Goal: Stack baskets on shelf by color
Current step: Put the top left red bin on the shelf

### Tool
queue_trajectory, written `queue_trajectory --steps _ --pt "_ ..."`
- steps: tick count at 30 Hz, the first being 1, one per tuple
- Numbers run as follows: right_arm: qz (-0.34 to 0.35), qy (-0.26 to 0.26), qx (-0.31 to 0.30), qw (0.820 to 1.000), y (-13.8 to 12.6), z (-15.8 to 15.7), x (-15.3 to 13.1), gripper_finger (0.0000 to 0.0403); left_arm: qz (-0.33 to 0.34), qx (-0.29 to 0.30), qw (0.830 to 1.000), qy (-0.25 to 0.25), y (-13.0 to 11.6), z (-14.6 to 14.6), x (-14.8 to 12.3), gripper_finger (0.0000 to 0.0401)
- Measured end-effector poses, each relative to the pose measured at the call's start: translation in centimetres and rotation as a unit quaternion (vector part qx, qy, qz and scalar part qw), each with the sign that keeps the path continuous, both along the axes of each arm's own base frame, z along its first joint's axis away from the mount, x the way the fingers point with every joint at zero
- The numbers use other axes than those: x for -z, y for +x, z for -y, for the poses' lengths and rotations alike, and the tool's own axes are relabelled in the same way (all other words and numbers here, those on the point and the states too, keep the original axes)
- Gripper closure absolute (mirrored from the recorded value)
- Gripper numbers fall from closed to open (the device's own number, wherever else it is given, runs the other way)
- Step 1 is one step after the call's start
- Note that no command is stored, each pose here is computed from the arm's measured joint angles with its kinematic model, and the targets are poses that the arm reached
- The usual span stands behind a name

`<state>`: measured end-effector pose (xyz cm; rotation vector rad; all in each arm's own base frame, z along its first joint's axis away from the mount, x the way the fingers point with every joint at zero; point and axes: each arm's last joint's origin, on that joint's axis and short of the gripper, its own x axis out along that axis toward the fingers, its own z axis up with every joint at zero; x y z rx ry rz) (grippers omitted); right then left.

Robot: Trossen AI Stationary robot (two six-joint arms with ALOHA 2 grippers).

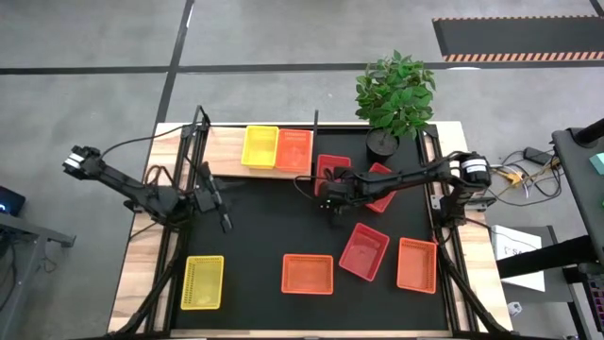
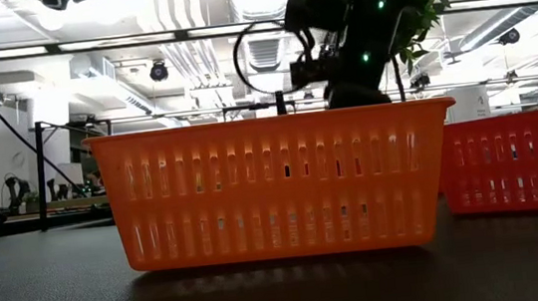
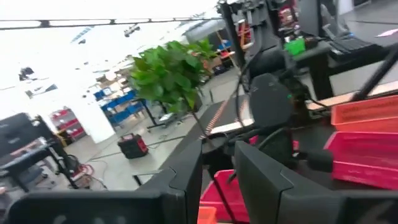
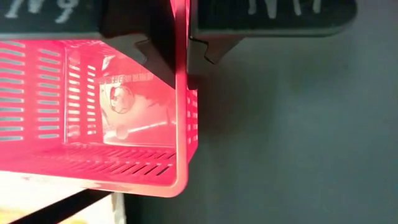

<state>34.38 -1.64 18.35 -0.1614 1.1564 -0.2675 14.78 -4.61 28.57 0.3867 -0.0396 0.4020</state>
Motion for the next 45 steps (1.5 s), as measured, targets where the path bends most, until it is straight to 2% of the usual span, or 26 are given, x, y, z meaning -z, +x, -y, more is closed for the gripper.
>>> queue_trajectory --steps 7,11,17,21,24,28,31,35,38,42,45 --pt "0.041 0.013 0.008 0.999 0.1 -1.5 -4.2 0.0394 0.043 -0.014 0.998 0.031 -1.9 -0.9 -1.7 0.0322" --pt "0.029 0.075 0.01 0.997 0.0 -2.9 -6.4 0.0394 0.072 -0.018 0.997 0.024 -2.9 -1.4 -2.4 0.0322" --pt "0.065 0.173 -0.062 0.981 0.9 -5.4 -9.8 0.0394 0.119 -0.01 0.992 -0.034 -4.3 -2.0 -2.2 0.0322" --pt "0.119 0.188 -0.114 0.968 1.7 -6.6 -12.0 0.0394 0.124 -0.009 0.991 -0.037 -4.7 -2.2 -1.3 0.0322" --pt "0.172 0.171 -0.176 0.954 2.5 -7.4 -13.2 0.0394 0.125 -0.008 0.991 -0.038 -4.8 -2.3 -0.7 0.0322" --pt "0.266 0.108 -0.24 0.927 4.0 -7.7 -14.4 0.0394 0.168 0.001 0.982 -0.082 -5.4 -2.5 -1.2 0.0322" --pt "0.325 0.024 -0.237 0.915 5.4 -7.5 -14.9 0.0394 0.197 0.01 0.973 -0.123 -5.8 -2.8 -1.4 0.0322" --pt "0.363 -0.059 -0.251 0.895 7.1 -7.5 -14.4 0.0394 0.194 0.012 0.973 -0.123 -5.9 -2.8 -1.1 0.0322" --pt "0.385 -0.091 -0.253 0.883 8.5 -7.1 -13.6 0.0394 0.199 0.013 0.972 -0.125 -6.1 -2.8 -1.1 0.0321" --pt "0.397 -0.107 -0.237 0.88 10.0 -5.9 -12.1 0.0394 0.204 0.025 0.971 -0.124 -6.3 -2.9 -1.2 0.0321" --pt "0.406 -0.123 -0.222 0.878 11.2 -4.9 -10.7 0.0394 0.214 0.058 0.967 -0.126 -6.4 -2.8 -1.3 0.0321"
